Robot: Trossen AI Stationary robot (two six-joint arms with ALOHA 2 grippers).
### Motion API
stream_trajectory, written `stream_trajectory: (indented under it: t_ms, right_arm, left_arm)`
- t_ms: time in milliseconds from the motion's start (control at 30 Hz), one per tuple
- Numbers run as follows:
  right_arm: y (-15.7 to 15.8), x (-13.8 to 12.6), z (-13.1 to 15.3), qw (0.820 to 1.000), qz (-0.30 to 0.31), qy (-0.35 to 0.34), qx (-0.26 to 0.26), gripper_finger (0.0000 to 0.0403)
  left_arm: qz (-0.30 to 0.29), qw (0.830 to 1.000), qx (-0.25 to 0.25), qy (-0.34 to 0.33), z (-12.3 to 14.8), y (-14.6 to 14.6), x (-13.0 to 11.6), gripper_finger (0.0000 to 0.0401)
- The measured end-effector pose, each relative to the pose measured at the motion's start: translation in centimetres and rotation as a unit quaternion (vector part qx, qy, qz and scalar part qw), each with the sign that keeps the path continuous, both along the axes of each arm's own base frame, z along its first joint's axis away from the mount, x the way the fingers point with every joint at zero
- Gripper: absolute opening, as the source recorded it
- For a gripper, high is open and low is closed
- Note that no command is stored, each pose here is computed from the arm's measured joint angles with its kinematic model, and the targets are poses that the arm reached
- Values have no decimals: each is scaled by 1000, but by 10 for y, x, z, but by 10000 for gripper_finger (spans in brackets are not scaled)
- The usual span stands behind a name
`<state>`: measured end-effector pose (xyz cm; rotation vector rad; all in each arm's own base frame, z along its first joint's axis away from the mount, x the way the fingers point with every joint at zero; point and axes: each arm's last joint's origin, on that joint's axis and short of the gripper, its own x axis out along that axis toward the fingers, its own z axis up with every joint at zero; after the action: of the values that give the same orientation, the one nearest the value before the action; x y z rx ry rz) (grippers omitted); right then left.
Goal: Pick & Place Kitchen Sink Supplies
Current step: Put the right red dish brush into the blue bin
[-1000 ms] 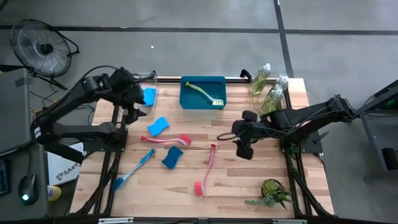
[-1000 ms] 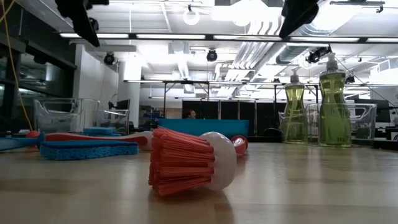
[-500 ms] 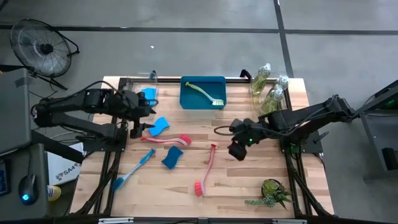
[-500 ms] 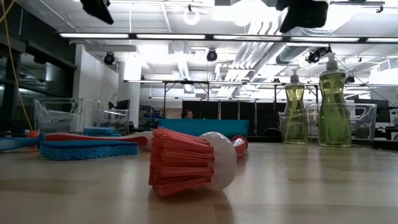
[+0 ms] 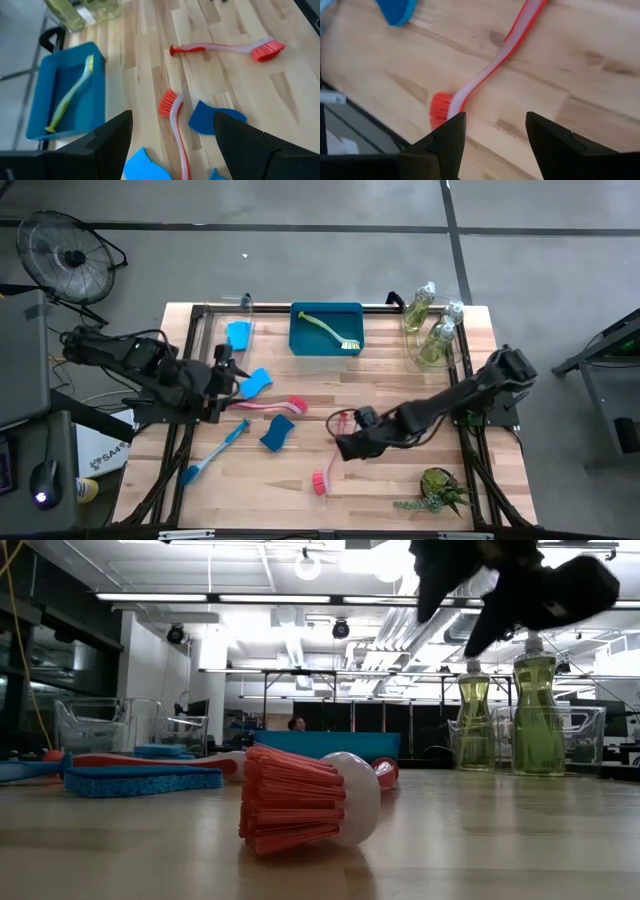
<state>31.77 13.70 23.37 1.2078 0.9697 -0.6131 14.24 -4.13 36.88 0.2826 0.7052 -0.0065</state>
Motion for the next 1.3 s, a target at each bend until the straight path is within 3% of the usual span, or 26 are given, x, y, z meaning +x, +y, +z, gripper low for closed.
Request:
stream_trajectory:
  t_ms: [167, 467, 800, 1300]
  right_arm:
    - [9, 18, -26, 998, -50, -1, 30, 201]
    - [7, 35, -59, 994, -101, 15, 48, 201]
    - [-8, 49, -77, 989, -136, 19, 54, 202]
    - [-28, 54, -79, 983, -175, 22, 46, 202]
  left_arm:
    - [-3, 1000, 21, -10, 0, -8, -3, 271]
    - [-21, 1000, 12, -1, -14, -19, -2, 271]
    - [-12, 1000, 8, 13, -24, -20, -2, 271]
    - [0, 1000, 20, 7, -23, -19, -1, 271]
